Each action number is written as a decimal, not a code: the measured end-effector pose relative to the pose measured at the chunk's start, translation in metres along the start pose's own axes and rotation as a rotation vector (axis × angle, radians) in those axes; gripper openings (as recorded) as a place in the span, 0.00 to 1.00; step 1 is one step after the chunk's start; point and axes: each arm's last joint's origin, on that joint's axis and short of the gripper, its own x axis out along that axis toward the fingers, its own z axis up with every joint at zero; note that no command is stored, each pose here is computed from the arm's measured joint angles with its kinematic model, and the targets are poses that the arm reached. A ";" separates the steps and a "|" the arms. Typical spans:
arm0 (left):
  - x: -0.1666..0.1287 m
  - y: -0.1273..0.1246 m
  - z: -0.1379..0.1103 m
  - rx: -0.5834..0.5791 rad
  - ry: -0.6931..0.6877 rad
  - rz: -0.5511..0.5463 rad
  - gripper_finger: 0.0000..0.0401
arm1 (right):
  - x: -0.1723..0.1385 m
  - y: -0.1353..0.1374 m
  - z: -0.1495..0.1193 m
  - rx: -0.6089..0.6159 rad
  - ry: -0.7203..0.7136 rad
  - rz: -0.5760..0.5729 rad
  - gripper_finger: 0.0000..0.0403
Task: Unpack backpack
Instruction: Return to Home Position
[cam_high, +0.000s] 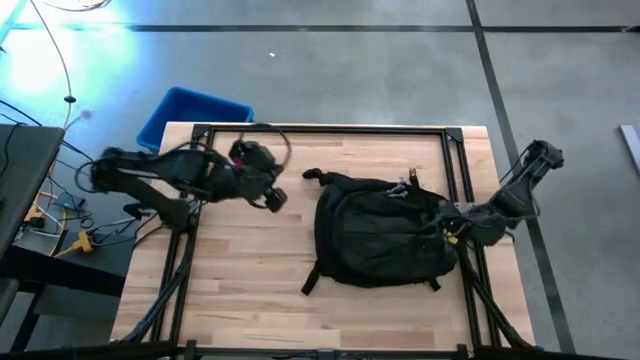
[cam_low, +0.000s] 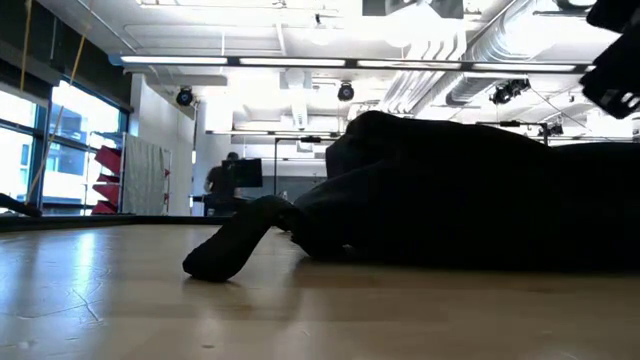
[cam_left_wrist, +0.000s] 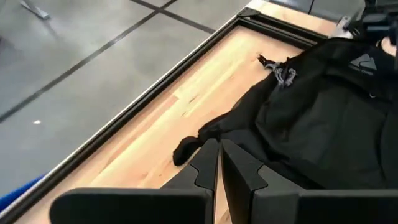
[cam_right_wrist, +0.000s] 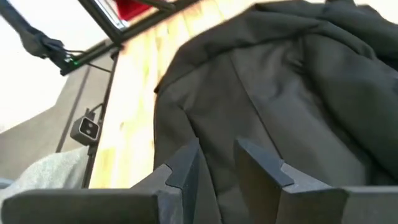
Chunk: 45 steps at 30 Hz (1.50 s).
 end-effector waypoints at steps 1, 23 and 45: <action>0.002 0.008 -0.007 -0.015 -0.007 -0.023 0.00 | 0.004 -0.001 -0.001 -0.016 -0.014 0.012 0.21; 0.023 0.111 -0.185 -0.190 -0.401 -0.479 0.00 | 0.050 -0.057 0.001 -0.135 -0.256 0.042 0.22; 0.057 0.106 -0.254 -0.170 -0.406 -0.747 0.00 | 0.055 -0.069 -0.008 -0.195 -0.329 0.025 0.22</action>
